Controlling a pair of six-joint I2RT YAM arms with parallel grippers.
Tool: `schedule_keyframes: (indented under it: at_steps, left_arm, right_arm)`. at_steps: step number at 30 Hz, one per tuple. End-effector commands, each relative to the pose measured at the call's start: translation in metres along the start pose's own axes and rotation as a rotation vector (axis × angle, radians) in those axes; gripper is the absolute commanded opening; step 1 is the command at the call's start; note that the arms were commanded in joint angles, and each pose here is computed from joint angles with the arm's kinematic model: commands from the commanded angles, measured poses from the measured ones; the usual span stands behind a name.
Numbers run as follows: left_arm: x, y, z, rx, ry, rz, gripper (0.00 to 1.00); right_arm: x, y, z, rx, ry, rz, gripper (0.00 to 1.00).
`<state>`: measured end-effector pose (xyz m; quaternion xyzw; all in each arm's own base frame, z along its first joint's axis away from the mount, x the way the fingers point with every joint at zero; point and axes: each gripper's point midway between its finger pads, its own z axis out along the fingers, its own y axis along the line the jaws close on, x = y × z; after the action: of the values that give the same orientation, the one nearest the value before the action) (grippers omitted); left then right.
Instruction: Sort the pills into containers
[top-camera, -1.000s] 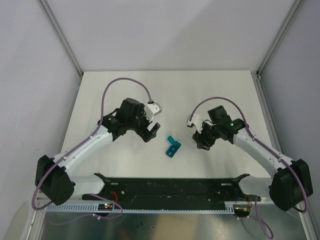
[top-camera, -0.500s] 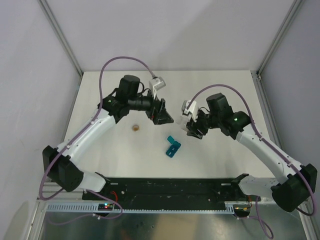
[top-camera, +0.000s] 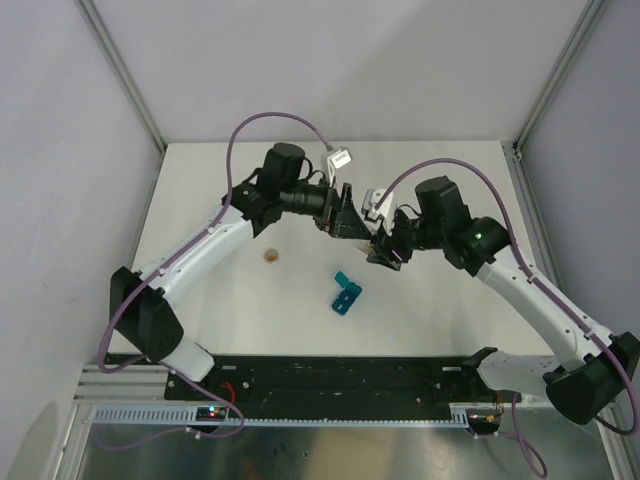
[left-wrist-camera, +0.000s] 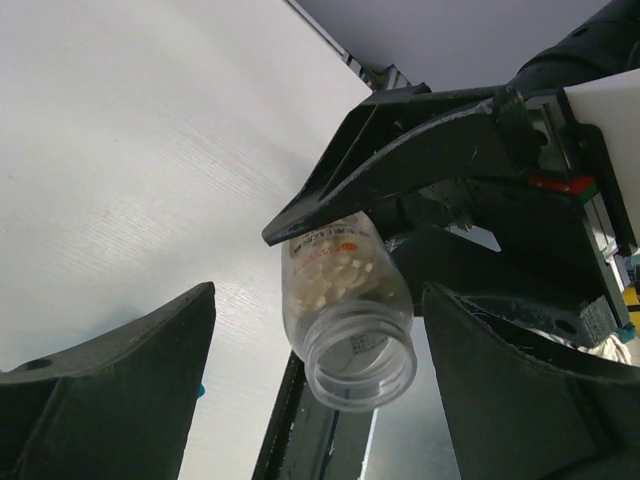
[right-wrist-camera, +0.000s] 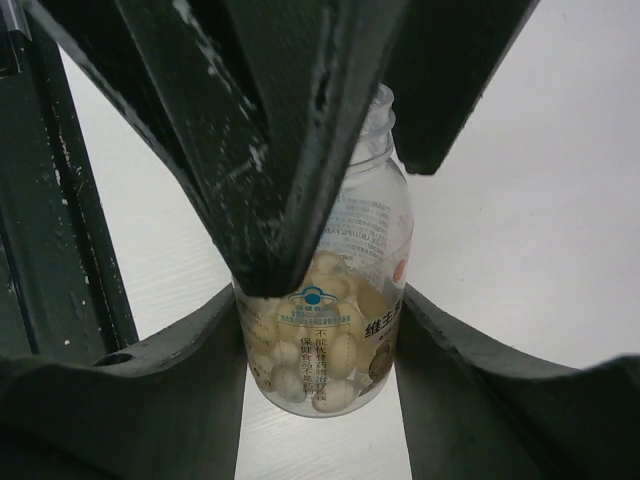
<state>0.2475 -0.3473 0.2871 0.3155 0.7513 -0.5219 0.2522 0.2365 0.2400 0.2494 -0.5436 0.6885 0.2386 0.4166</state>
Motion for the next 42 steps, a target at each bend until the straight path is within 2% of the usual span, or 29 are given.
schedule_keyframes:
  at_steps: [1, 14, 16, 18, 20, 21, 25, 32, 34, 42]
  left_arm:
    - [-0.016, -0.018, 0.006, 0.051, -0.028, -0.001, 0.84]
    - [0.005, -0.024, 0.015, 0.103, 0.031, -0.003, 0.44]
    - [0.008, -0.024, 0.015, 0.108, 0.036, 0.000, 0.35]
    - [0.010, -0.025, 0.014, 0.117, 0.042, 0.000, 0.22]
    - [0.012, -0.026, 0.014, 0.127, 0.048, -0.002, 0.07]
    - [0.013, -0.027, 0.013, 0.131, 0.051, -0.002, 0.03]
    - [0.011, -0.036, 0.011, 0.168, 0.052, 0.003, 0.00]
    - [0.005, -0.055, 0.002, 0.231, 0.031, 0.026, 0.00]
    - [0.004, -0.059, 0.000, 0.246, 0.025, 0.028, 0.00]
    - [0.003, -0.067, -0.003, 0.282, 0.000, 0.021, 0.00]
  right_arm:
    - [-0.029, 0.002, -0.015, 0.011, -0.083, -0.026, 0.00]
    - [-0.033, -0.004, -0.026, 0.064, -0.099, -0.027, 0.00]
    - [-0.034, -0.005, -0.028, 0.075, -0.106, -0.026, 0.00]
    - [-0.035, -0.007, -0.030, 0.082, -0.112, -0.021, 0.00]
    - [-0.037, -0.008, -0.031, 0.089, -0.121, -0.011, 0.04]
    - [-0.038, -0.009, -0.032, 0.092, -0.125, -0.004, 0.07]
    - [-0.042, -0.011, -0.036, 0.105, -0.147, 0.009, 0.21]
    - [-0.049, -0.015, -0.043, 0.120, -0.183, 0.019, 0.37]
    - [-0.050, -0.016, -0.044, 0.122, -0.190, 0.024, 0.44]
    - [-0.053, -0.018, -0.047, 0.119, -0.217, 0.031, 0.53]
